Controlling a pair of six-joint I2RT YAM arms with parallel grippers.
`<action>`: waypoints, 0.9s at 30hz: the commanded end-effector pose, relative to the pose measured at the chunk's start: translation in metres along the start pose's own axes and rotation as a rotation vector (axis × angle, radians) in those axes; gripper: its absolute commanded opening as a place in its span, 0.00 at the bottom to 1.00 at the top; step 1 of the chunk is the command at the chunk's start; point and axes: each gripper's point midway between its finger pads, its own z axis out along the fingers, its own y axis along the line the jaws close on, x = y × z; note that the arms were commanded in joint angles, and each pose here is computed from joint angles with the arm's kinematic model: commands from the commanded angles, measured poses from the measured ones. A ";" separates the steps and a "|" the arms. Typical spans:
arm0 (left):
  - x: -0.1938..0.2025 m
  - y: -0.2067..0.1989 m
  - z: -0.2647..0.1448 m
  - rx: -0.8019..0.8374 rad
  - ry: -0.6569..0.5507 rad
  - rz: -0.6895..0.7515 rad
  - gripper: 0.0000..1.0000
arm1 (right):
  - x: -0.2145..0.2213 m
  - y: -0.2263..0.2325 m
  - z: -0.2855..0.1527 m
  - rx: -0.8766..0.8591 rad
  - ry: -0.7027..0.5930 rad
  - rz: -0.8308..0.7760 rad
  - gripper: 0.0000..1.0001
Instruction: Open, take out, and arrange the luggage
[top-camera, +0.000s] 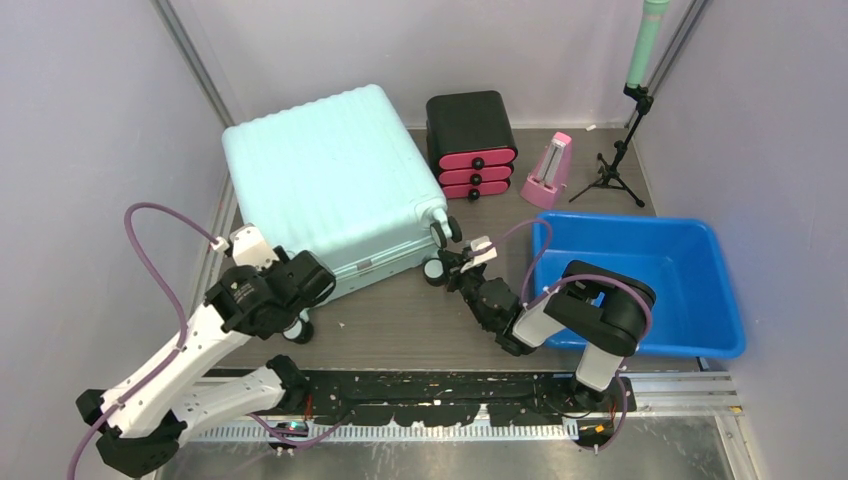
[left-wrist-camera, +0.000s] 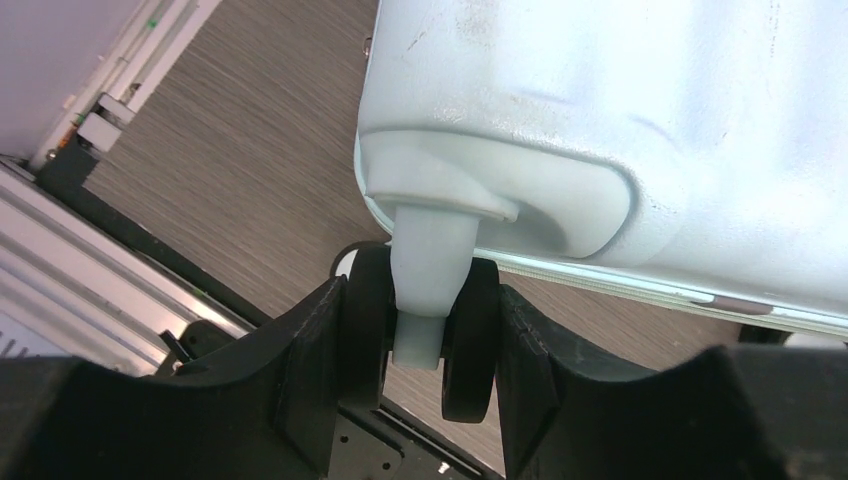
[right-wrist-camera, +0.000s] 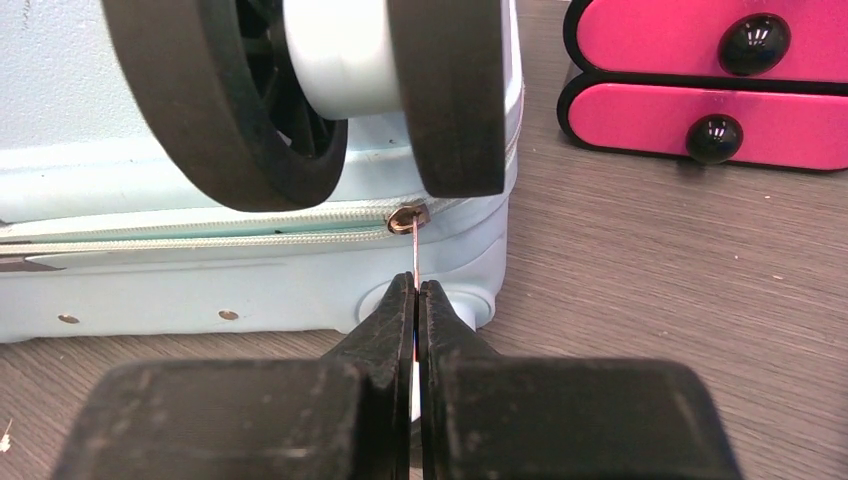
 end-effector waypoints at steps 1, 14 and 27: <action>-0.083 0.051 -0.007 -0.208 -0.396 0.051 0.00 | -0.009 -0.030 -0.007 0.102 -0.027 0.011 0.00; -0.106 0.075 0.018 -0.376 -0.373 -0.002 0.03 | -0.004 -0.002 0.006 -0.019 -0.012 0.041 0.00; -0.151 0.076 0.021 -0.539 -0.417 -0.021 0.05 | -0.004 0.028 0.030 -0.110 -0.020 0.072 0.00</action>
